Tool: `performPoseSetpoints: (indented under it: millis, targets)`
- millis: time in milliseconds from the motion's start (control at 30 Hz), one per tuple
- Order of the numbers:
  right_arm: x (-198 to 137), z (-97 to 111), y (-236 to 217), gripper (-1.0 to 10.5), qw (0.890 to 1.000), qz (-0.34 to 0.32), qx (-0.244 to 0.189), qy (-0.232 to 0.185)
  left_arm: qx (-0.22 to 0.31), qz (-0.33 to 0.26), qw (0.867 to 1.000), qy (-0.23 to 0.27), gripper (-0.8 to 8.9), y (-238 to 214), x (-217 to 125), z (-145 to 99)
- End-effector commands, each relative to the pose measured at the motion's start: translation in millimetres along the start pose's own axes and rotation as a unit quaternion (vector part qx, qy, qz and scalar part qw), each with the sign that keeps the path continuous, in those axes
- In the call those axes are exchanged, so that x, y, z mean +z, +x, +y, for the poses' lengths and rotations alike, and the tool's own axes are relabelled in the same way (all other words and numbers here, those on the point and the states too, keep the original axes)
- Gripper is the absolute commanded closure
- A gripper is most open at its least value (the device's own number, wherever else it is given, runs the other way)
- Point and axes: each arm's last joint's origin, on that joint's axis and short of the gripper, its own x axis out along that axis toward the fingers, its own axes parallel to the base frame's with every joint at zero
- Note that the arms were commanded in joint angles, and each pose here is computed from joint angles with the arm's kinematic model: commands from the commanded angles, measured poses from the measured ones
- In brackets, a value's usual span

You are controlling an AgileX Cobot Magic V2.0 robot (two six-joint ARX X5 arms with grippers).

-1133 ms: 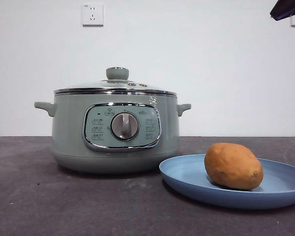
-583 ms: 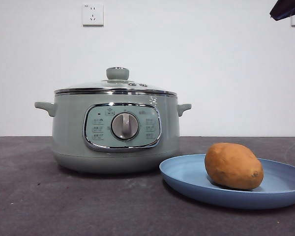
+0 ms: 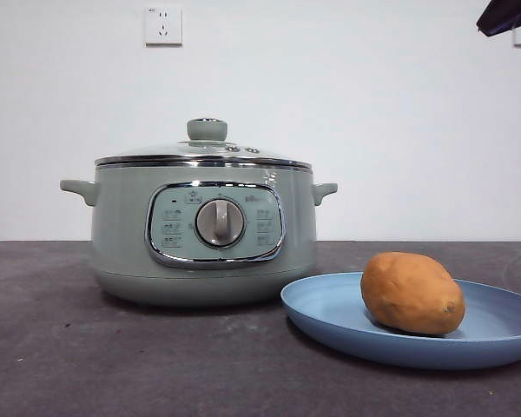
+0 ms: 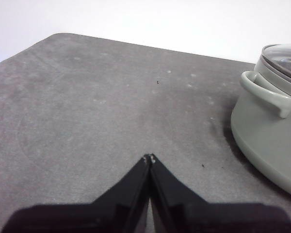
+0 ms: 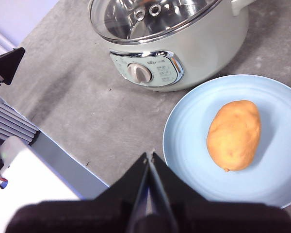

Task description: Take the potato out from the steamer,put the potato on the plate,close the lid

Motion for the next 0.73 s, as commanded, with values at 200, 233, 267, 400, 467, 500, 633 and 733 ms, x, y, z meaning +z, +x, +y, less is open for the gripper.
performPoseSetpoints:
  millis: [200, 233, 267, 400, 467, 500, 633, 733]
  targets:
    - [2, 1, -1, 9.5, 1.000, -0.006, 0.001, 0.001, -0.001, 0.009, 1.000, -0.006, 8.17, 1, -4, 1]
    - [2, 1, -1, 9.5, 1.000, -0.006, 0.001, 0.001, -0.001, 0.009, 1.000, -0.006, 8.17, 1, -4, 1]
    - [2, 1, -1, 9.5, 1.000, -0.006, 0.001, 0.001, -0.001, 0.009, 1.000, -0.006, 8.17, 1, -4, 1]
    - [2, 1, -1, 9.5, 1.000, -0.006, 0.001, 0.001, -0.001, 0.009, 1.000, -0.006, 8.17, 1, -4, 1]
    - [2, 1, -2, 9.5, 1.000, -0.007, 0.000, -0.004, -0.001, 0.009, 1.000, -0.006, 8.17, 1, -4, 1]
    - [2, 0, -3, 9.5, 1.000, -0.014, -0.009, -0.016, -0.001, 0.009, 1.000, -0.006, 8.17, 1, -4, 1]
    - [4, -8, -16, 9.5, 0.994, -0.070, -0.081, -0.019, -0.001, 0.009, 1.000, -0.006, 8.17, 1, -4, 1]
    - [3, -16, -29, 9.5, 0.984, -0.132, -0.116, -0.013, -0.001, 0.009, 1.000, -0.006, 8.17, 1, -4, 1]
